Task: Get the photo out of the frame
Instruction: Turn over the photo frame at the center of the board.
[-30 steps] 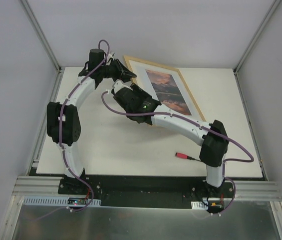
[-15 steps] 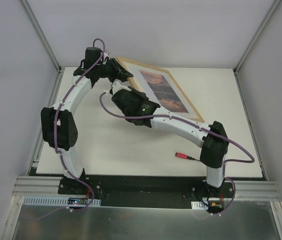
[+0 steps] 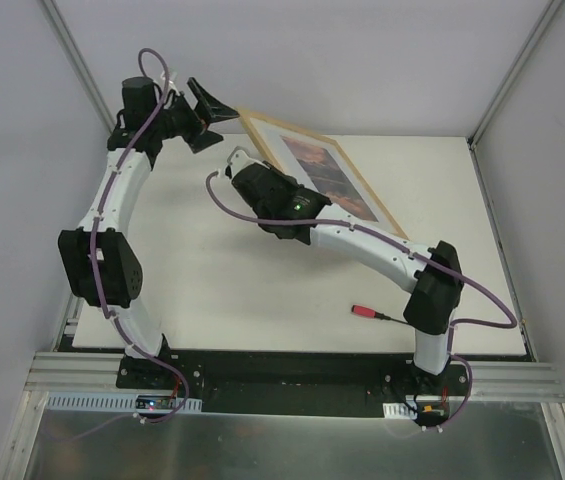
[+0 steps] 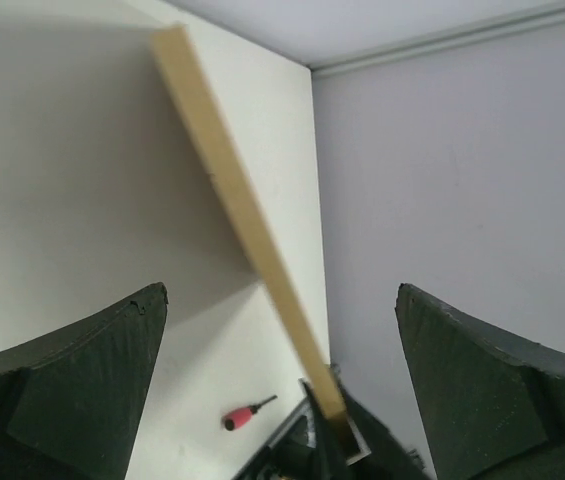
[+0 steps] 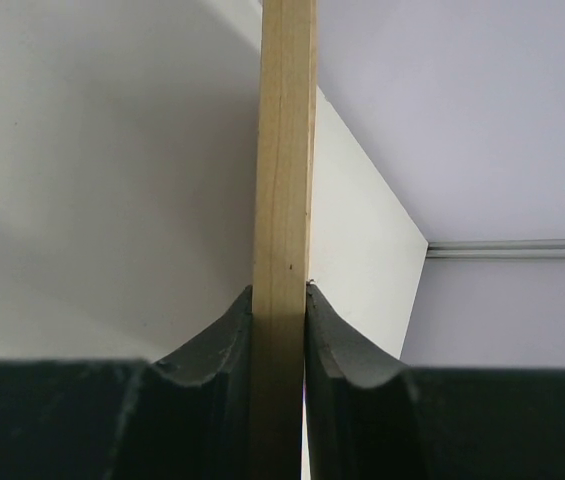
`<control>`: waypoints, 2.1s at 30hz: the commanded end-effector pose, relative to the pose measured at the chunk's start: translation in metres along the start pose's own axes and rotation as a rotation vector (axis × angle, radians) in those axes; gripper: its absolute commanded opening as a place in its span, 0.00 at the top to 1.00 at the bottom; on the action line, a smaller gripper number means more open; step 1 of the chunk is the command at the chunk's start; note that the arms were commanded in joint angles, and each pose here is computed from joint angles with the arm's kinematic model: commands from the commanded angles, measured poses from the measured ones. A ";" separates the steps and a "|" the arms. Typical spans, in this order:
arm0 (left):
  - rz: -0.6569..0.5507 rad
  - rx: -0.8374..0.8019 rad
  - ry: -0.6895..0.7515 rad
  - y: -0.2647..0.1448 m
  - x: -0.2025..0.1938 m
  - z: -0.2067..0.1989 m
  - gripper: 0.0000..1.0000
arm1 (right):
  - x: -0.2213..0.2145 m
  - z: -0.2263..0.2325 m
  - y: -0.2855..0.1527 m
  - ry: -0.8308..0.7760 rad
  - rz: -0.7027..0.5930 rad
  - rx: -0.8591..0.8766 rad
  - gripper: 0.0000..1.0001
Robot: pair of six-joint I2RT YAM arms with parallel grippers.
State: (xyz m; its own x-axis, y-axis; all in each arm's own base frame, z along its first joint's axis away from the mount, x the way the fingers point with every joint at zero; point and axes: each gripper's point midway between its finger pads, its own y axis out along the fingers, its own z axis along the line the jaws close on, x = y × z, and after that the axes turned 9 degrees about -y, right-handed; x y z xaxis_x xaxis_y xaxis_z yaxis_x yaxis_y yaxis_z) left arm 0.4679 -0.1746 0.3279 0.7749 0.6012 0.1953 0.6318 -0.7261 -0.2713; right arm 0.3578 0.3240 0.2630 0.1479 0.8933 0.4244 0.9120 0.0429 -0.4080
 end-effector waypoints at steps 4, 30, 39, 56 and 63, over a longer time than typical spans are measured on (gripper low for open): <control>-0.097 -0.064 0.129 -0.068 0.048 -0.002 0.02 | 0.024 -0.104 -0.041 0.336 -0.160 0.001 1.00; -0.090 -0.005 0.116 -0.120 -0.004 0.061 0.01 | -0.121 -0.294 -0.062 1.034 -0.145 -0.107 1.00; -0.088 -0.001 0.092 -0.120 -0.011 0.068 0.01 | -0.191 -0.323 -0.049 1.266 -0.109 -0.081 1.00; -0.020 0.020 0.034 -0.107 -0.019 0.103 0.01 | -0.281 -0.222 -0.016 1.462 -0.035 0.213 0.99; 0.032 0.063 -0.015 -0.089 -0.032 0.140 0.01 | -0.300 -0.160 0.015 1.518 -0.010 0.329 0.99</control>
State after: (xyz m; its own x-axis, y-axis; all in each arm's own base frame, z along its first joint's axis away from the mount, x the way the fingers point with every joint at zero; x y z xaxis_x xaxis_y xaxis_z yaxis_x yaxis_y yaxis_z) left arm 0.3838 -0.0750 0.2310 0.7675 0.6231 0.1507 0.6325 -0.6978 -0.3362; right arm 0.3815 -0.0309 0.2635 0.5852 -0.4178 0.6949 0.8079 0.2273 -0.5437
